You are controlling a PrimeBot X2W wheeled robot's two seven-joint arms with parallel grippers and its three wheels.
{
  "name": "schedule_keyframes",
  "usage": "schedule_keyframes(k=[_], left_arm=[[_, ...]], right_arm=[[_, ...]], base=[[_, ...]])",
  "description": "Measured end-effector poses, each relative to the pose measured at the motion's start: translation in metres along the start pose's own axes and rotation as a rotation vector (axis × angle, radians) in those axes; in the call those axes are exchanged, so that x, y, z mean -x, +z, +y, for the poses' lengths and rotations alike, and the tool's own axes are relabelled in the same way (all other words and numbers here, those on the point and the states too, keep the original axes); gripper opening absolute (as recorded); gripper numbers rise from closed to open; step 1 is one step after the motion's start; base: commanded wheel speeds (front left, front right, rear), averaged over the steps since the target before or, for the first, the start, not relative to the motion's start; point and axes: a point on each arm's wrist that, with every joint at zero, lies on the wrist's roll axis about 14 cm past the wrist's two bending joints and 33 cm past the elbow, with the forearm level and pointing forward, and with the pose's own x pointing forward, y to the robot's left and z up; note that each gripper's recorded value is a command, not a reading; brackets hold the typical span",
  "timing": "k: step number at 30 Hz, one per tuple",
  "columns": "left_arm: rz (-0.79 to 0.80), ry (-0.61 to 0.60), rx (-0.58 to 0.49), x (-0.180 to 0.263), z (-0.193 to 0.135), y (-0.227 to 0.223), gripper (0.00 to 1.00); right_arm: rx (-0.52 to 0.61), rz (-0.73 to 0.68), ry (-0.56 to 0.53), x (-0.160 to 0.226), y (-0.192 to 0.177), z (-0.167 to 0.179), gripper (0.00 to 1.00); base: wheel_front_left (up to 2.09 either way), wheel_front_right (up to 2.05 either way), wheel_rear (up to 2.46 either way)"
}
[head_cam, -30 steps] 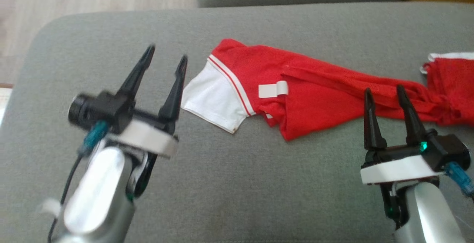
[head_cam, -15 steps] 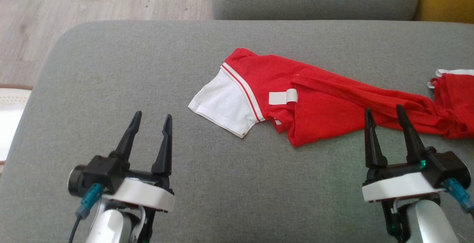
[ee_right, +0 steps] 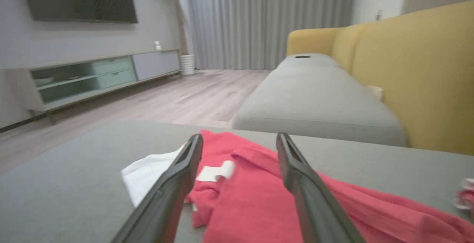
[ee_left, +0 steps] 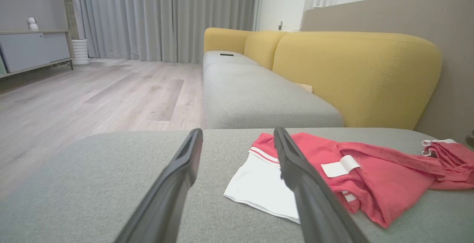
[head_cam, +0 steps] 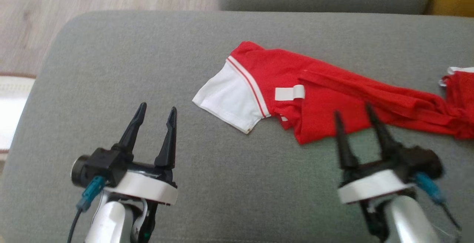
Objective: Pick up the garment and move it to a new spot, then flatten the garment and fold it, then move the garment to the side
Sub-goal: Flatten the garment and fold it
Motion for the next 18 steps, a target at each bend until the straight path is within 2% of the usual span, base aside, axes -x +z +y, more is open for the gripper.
schedule_keyframes(k=[7,11,18], left_arm=[[0.053,0.066,-0.001,0.006,0.02,-0.016,1.0],[0.052,0.099,0.014,0.005,0.029,-0.015,1.0],[0.072,0.176,0.03,0.013,0.044,-0.019,1.0]], right_arm=[[0.102,0.116,0.357,-0.034,-0.026,0.089,1.0],[0.193,0.263,0.503,-0.041,-0.064,0.106,1.0],[0.293,0.426,0.628,-0.06,-0.111,0.116,1.0]], base=[[0.0,0.0,0.0],[0.0,0.0,0.0],[0.0,0.0,0.0]])
